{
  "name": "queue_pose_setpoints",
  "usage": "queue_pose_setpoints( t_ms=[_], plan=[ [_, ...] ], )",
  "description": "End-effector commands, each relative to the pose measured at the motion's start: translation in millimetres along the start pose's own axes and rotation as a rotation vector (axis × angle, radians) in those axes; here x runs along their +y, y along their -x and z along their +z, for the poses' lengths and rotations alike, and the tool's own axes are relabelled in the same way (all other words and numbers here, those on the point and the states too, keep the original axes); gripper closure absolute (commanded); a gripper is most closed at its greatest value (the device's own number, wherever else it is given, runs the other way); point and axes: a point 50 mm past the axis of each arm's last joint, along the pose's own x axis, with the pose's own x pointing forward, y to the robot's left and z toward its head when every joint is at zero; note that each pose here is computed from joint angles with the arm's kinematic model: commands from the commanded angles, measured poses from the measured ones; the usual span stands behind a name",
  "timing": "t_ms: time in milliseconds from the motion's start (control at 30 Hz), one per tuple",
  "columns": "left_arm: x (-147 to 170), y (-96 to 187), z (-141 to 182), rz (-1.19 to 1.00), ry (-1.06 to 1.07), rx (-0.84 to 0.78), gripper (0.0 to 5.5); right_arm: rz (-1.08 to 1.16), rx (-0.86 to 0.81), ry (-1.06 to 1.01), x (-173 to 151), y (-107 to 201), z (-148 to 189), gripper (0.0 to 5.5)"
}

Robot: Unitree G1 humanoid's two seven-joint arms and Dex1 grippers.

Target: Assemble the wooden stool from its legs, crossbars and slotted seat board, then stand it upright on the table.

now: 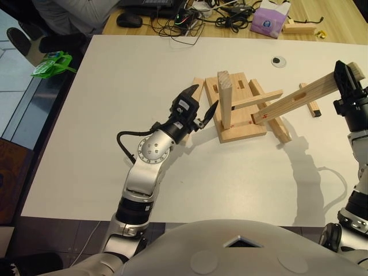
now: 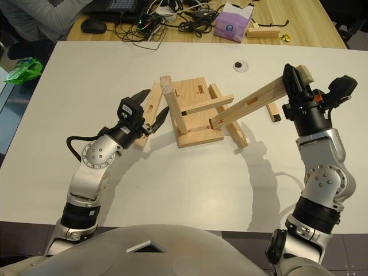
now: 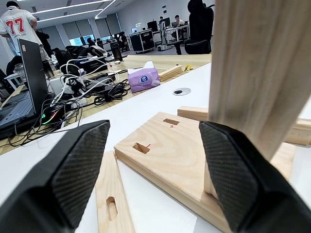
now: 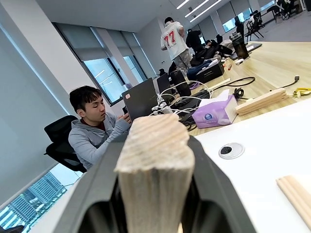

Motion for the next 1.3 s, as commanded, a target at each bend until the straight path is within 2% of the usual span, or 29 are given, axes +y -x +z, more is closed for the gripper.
queue_pose_setpoints(
  t_ms=[33,200,500,767,933,1000,1200,1267,1300],
  plan=[
    [4.3,-1.2,4.1,0.014,-0.003,-0.013,2.12,-0.068,0.091,0.055,-0.9,-4.7,-12.1,4.50],
    [4.5,-2.1,4.9,0.030,0.000,-0.024,2.12,-0.095,0.215,0.106,-0.7,-4.8,-29.3,4.50],
    [4.5,-4.8,11.1,0.013,0.011,-0.069,2.12,-0.047,0.271,0.266,20.1,-19.5,-34.6,4.50],
    [8.7,-4.0,9.6,0.029,0.011,-0.066,2.12,-0.042,0.278,0.360,22.0,-11.9,-43.9,4.50],
    [9.7,-4.9,10.4,0.032,0.009,-0.070,2.12,-0.023,0.331,0.463,19.4,-3.5,-64.0,4.47],
    [9.9,-5.4,11.0,0.030,0.008,-0.073,2.12,-0.028,0.335,0.449,19.1,-2.5,-68.2,4.44],
    [11.0,-5.3,11.0,0.032,0.009,-0.071,2.12,-0.156,0.319,0.226,1.3,-3.4,-59.7,4.44],
    [11.2,-5.7,11.1,0.032,0.009,-0.071,2.12,-0.141,0.348,0.272,2.2,-1.8,-62.1,4.44],
    [11.2,-5.9,11.0,0.033,0.009,-0.071,2.12,-0.101,0.386,0.386,6.3,-1.0,-66.9,4.44]
  ],
)
